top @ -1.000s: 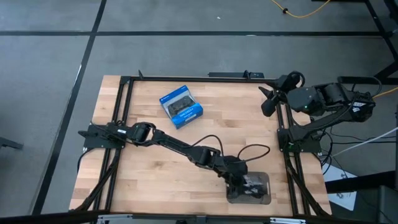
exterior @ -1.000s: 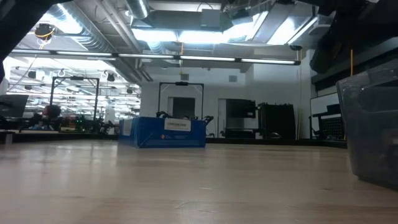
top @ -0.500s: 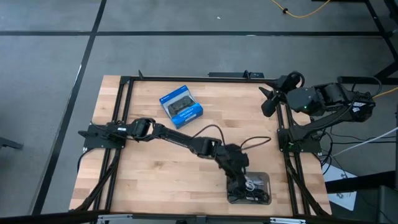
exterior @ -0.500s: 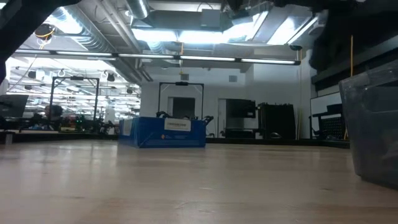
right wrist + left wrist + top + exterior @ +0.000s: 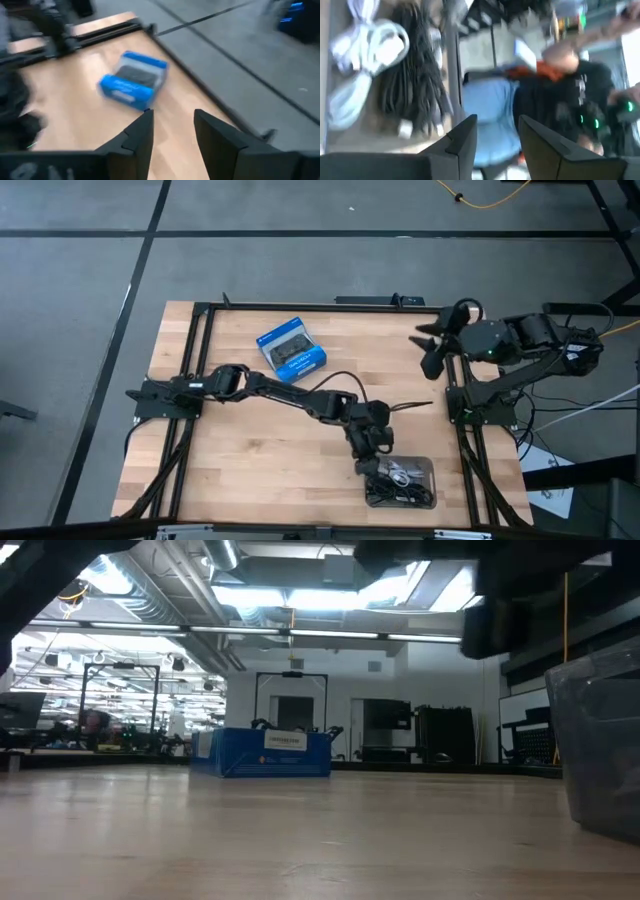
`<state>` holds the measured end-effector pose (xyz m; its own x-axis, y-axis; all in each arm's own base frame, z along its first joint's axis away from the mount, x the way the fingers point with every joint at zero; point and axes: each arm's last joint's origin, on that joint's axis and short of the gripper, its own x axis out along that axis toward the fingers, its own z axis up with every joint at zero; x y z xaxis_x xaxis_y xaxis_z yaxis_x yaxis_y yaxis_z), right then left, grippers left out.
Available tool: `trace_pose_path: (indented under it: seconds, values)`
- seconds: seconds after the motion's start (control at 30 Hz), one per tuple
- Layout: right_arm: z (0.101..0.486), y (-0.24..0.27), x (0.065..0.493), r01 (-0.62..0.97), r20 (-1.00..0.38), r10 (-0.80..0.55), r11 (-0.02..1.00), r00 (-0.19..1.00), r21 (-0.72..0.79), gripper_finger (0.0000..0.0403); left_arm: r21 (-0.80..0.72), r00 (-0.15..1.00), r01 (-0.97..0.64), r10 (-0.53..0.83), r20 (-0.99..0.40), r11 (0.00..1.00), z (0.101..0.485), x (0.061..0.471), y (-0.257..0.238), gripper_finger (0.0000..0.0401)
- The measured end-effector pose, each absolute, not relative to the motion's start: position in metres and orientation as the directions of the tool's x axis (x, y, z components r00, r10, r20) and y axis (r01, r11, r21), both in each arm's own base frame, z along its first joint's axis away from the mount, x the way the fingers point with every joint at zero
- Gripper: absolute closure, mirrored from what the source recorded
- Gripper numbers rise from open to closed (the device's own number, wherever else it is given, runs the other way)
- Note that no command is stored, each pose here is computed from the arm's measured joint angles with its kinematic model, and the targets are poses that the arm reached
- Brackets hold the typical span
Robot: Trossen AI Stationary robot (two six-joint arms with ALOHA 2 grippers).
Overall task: Pick and place USB-C Cables
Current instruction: Return to Home Position
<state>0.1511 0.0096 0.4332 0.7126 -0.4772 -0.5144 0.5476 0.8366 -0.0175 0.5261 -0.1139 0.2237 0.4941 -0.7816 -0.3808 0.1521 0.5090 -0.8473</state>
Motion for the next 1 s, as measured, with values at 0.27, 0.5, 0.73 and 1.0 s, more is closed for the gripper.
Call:
trace_pose_path:
  seconds: [0.27, 0.5, 0.73, 1.0]
  values:
    - [0.439, 0.014, 0.142, 0.463, -0.497, -0.375, 0.884, 0.783, 0.063, 0.0257, -0.642, 0.45, 0.024, -0.581, -0.678, 0.767, 0.251, 0.487, -0.091, 0.0263]
    - [0.448, 0.012, 0.119, 0.436, -0.434, -0.348, 0.892, 0.831, 0.12, 0.0257, -0.205, 0.313, -0.127, -0.157, -0.937, 0.97, 0.292, 0.426, -0.078, 0.0263]
    - [0.431, 0.011, 0.112, 0.417, -0.367, -0.335, 0.892, 0.868, 0.173, 0.0257, -0.005, 0.157, -0.148, 0.018, -0.987, 0.989, 0.328, 0.377, -0.065, 0.0263]
    - [0.362, 0.02, 0.125, 0.173, -0.25, -0.106, 0.949, 0.962, 0.262, 0.0257, 0.01, 0.193, -0.058, 0.021, -0.981, 0.998, 0.357, 0.317, -0.075, 0.0264]
